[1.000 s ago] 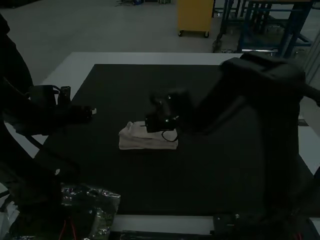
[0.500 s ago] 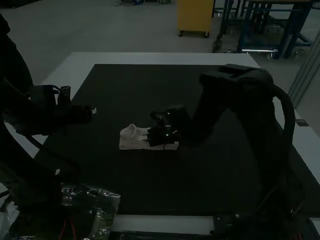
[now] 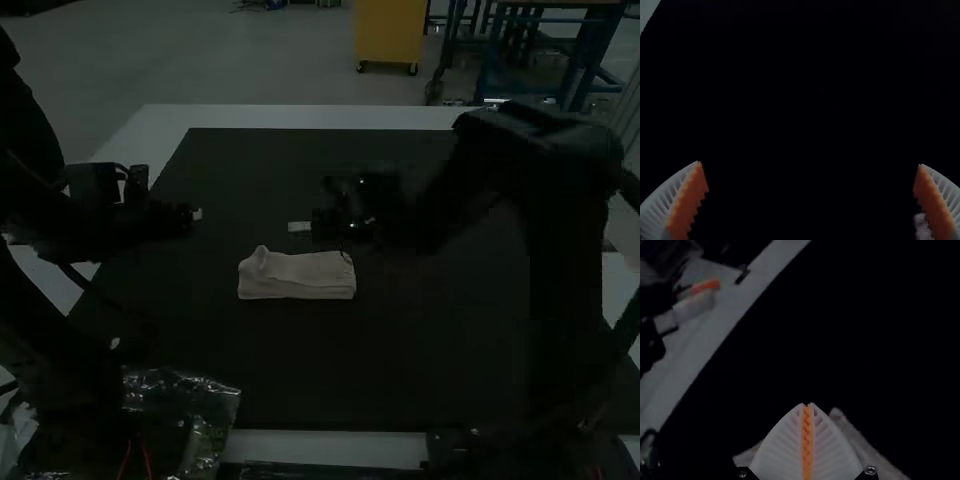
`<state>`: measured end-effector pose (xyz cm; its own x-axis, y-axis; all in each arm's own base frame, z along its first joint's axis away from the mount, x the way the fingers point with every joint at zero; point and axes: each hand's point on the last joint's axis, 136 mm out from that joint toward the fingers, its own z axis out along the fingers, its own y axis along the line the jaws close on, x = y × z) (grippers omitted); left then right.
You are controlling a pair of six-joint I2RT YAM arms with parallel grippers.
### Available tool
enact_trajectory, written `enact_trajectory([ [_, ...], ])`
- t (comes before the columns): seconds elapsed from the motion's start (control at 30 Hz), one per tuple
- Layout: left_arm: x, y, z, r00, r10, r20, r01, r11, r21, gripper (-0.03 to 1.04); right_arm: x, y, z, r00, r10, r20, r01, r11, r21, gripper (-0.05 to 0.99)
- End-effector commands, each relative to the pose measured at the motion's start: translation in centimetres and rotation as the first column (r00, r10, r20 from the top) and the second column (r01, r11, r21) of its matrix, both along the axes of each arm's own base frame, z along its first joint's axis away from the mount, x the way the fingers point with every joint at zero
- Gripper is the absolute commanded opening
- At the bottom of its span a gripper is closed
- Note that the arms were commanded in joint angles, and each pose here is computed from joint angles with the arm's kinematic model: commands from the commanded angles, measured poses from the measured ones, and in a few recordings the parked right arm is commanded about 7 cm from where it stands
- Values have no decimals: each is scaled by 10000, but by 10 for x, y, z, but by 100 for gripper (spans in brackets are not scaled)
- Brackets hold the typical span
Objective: Fold the towel.
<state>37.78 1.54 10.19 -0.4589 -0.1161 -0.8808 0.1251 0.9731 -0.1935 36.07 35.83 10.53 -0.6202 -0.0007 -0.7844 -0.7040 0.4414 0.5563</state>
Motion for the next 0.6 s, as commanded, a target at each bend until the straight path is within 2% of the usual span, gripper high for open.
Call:
enact_trajectory([
  [0.0, 15, -13, 57, 9916, -216, 1277, 241, 9995, -181, 97, 19, -28, 96, 9918, -610, 1122, 473, 9916, 1207, -2],
  [0.13, 23, -37, 102, 9769, -545, 2068, 630, 9974, -348, 97, 10, -67, 174, 9699, -1112, 2167, 709, 9801, 1853, -1],
  [0.17, 24, -46, 114, 9721, -722, 2231, 823, 9959, -362, 97, 6, -78, 190, 9637, -1252, 2356, 790, 9773, 1964, 6],
  [0.27, 18, -70, 145, 9572, -1175, 2645, 1293, 9912, -278, 97, -6, -116, 236, 9331, -1987, 2996, 1304, 9637, 2328, 45],
  [0.33, 10, -79, 166, 9440, -1316, 3024, 1463, 9889, -263, 97, -18, -143, 263, 9012, -2562, 3495, 1684, 9502, 2624, 79],
  [0.37, 5, -82, 177, 9352, -1327, 3283, 1507, 9881, -298, 97, -26, -157, 276, 8804, -2863, 3780, 1861, 9419, 2797, 92],
  [0.5, -16, -76, 201, 9187, -1141, 3782, 1324, 9909, -225, 97, -69, -205, 315, 7887, -3965, 4699, 2556, 9065, 3359, 92],
  [0.57, -33, -75, 217, 9000, -1110, 4215, 1303, 9913, -172, 97, -93, -226, 327, 7400, -4460, 5034, 2923, 8874, 3566, 92],
])
